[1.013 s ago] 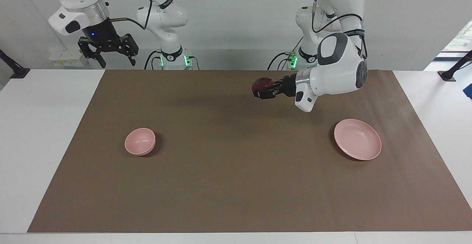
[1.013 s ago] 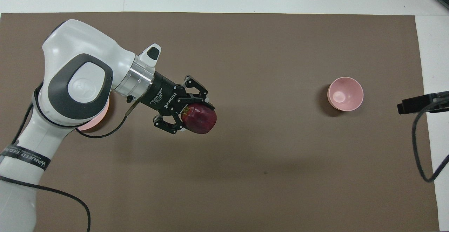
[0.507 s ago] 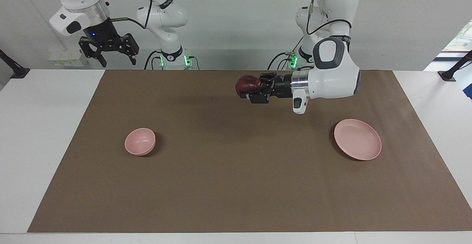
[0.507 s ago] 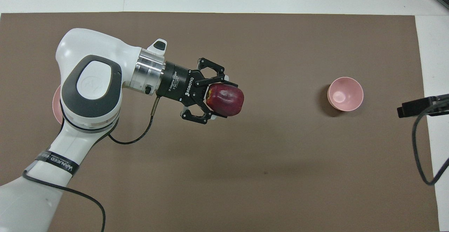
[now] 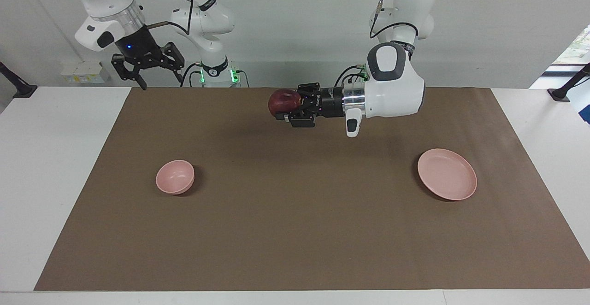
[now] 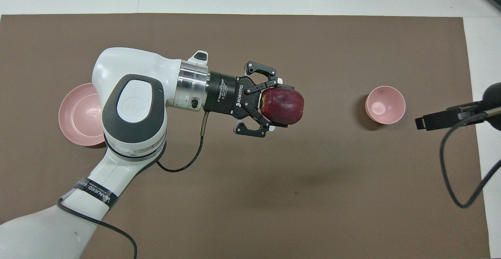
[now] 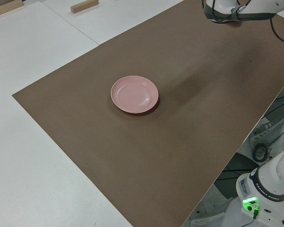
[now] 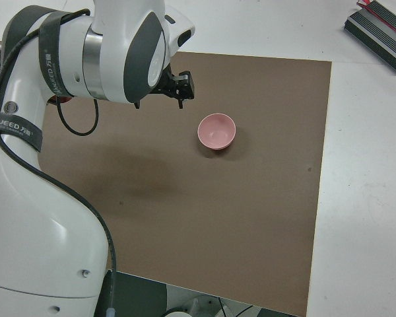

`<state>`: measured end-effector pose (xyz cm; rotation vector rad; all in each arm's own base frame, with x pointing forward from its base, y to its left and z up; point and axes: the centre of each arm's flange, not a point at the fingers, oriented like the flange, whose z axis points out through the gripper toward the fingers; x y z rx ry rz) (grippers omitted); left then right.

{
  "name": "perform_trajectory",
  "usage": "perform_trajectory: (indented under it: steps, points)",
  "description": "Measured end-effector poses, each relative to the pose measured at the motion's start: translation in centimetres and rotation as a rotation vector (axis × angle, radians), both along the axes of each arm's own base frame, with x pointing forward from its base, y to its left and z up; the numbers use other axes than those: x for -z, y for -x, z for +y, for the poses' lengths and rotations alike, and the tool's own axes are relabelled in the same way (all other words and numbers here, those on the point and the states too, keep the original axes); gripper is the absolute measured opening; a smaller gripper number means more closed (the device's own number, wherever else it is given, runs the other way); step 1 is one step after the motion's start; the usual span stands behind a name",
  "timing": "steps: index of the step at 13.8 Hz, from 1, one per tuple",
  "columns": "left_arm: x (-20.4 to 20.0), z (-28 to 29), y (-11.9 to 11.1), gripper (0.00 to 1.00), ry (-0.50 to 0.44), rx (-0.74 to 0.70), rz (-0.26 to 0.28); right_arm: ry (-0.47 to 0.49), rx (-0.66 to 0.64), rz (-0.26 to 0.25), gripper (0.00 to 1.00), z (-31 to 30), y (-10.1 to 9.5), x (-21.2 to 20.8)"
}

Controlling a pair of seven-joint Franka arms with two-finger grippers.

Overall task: Move apple from plate to bowl
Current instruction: 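Lift the apple with the left gripper while the right gripper reaches toward it, then grasp the apple with the right gripper while the left gripper holds it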

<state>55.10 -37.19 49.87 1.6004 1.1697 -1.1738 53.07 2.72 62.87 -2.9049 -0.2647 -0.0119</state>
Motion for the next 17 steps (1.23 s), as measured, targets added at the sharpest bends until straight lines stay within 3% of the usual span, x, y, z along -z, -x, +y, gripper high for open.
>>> perform_trajectory:
  steps: [8,10,12,17]
  points:
    - [0.2,-2.2,1.7,0.77,0.137,-0.026,0.128,-0.558,0.207,0.077,1.0,1.9,-2.0,3.6]
    - [0.2,-2.5,2.2,0.77,0.157,-0.03,0.149,-0.676,0.308,0.124,1.0,1.5,-2.2,3.2]
    - [0.4,-3.2,2.9,0.77,0.178,-0.031,0.174,-0.735,0.396,0.174,1.0,1.7,-2.2,2.9]
    - [0.2,-5.6,4.2,0.77,0.21,-0.11,0.214,-0.748,0.403,0.183,1.0,3.5,-2.1,3.1]
